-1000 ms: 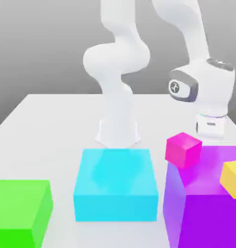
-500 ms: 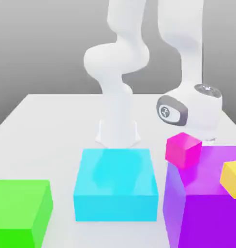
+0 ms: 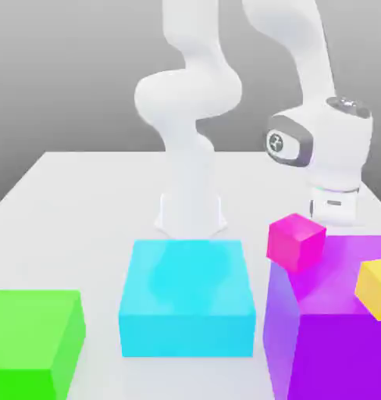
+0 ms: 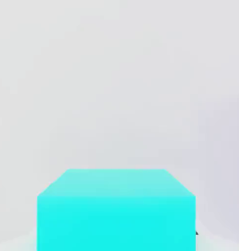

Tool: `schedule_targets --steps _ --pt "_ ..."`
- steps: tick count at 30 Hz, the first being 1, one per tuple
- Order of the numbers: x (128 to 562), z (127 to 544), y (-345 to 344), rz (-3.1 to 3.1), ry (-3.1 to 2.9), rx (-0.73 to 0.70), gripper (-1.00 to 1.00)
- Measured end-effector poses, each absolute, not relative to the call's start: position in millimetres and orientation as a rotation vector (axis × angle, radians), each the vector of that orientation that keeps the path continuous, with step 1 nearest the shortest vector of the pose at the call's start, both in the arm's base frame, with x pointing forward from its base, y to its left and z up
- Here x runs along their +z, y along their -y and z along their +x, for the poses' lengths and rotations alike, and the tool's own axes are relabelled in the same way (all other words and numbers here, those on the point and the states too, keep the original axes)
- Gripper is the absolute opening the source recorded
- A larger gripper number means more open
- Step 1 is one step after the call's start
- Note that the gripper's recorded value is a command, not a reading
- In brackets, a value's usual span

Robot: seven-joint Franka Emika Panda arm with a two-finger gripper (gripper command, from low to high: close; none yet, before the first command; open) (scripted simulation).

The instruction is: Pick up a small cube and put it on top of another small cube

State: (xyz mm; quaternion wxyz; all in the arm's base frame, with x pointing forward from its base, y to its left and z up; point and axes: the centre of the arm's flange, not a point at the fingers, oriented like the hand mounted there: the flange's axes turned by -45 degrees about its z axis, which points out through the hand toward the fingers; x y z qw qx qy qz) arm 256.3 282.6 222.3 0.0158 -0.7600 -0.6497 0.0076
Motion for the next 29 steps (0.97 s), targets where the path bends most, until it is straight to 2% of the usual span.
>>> schedule_targets --steps 9,13,18,21,25,26,29 --pt "357 303 -338 -2.291 1.966 -0.085 -1.00" --pt "404 359 -292 -2.406 1.839 -0.092 -1.00" --pt "456 420 -197 -2.591 1.628 -0.077 -1.00" --pt "466 438 -144 -2.687 1.574 -0.018 -1.00" --pt "418 439 -140 -2.700 1.595 0.000 -1.00" --pt "409 439 -140 -2.700 1.595 0.001 1.00" --pt "409 439 -140 -2.700 1.595 0.000 1.00"
